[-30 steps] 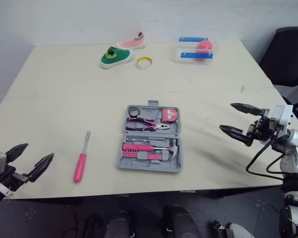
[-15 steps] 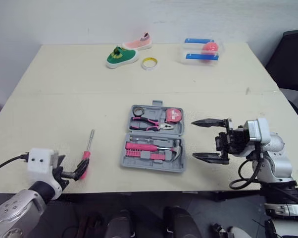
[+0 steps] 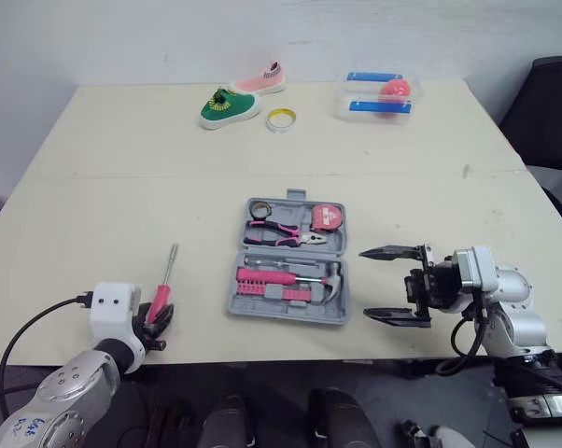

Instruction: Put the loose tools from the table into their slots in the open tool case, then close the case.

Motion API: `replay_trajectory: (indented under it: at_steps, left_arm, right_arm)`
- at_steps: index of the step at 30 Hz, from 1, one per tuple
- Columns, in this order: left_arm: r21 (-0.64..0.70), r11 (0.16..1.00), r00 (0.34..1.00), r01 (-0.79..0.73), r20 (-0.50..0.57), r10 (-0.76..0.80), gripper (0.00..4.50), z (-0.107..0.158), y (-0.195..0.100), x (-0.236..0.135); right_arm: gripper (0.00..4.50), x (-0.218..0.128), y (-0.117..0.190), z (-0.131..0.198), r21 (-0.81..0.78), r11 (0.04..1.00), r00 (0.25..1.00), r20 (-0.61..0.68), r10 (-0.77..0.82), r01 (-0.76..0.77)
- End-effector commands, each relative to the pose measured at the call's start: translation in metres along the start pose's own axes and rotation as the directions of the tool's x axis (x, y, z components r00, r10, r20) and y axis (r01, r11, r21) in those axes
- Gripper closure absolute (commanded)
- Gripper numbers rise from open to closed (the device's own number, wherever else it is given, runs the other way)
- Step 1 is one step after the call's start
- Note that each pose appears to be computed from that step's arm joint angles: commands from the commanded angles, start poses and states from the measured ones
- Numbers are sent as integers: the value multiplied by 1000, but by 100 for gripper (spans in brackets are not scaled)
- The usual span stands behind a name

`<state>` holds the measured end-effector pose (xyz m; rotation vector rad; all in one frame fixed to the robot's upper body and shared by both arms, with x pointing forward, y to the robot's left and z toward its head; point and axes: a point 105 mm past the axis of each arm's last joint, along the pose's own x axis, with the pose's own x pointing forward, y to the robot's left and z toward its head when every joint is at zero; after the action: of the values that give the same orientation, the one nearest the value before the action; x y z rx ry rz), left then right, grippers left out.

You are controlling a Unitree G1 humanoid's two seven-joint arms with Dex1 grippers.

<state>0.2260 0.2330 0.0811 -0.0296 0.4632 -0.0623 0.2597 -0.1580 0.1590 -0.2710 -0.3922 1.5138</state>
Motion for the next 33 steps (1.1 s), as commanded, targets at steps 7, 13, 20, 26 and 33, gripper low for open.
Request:
replay_trajectory:
  at_steps: [7, 13, 20, 26, 33]
  left_arm:
    - [185, 967, 954, 174, 211, -212, 393, 41, -6, 1]
    - [588, 614, 711, 526, 92, -697, 393, 76, -54, -20]
    - [733, 126, 460, 669, -275, -844, 393, 91, -94, -19]
    - [698, -34, 422, 715, -470, -775, 393, 89, -117, -1]
    - [653, -37, 440, 757, -550, -709, 393, 73, -140, 22]
  right_arm:
    - [0, -25, 5, 6, -99, 995, 998, -64, -28, 22]
    - [0, -49, 6, 13, -122, 989, 986, -131, -99, 83]
    - [0, -48, 6, 18, -124, 987, 980, -158, -123, 104]
    - [0, -42, 6, 21, -117, 986, 977, -166, -136, 117]
    - [0, -33, 8, 23, -108, 986, 974, -173, -144, 126]
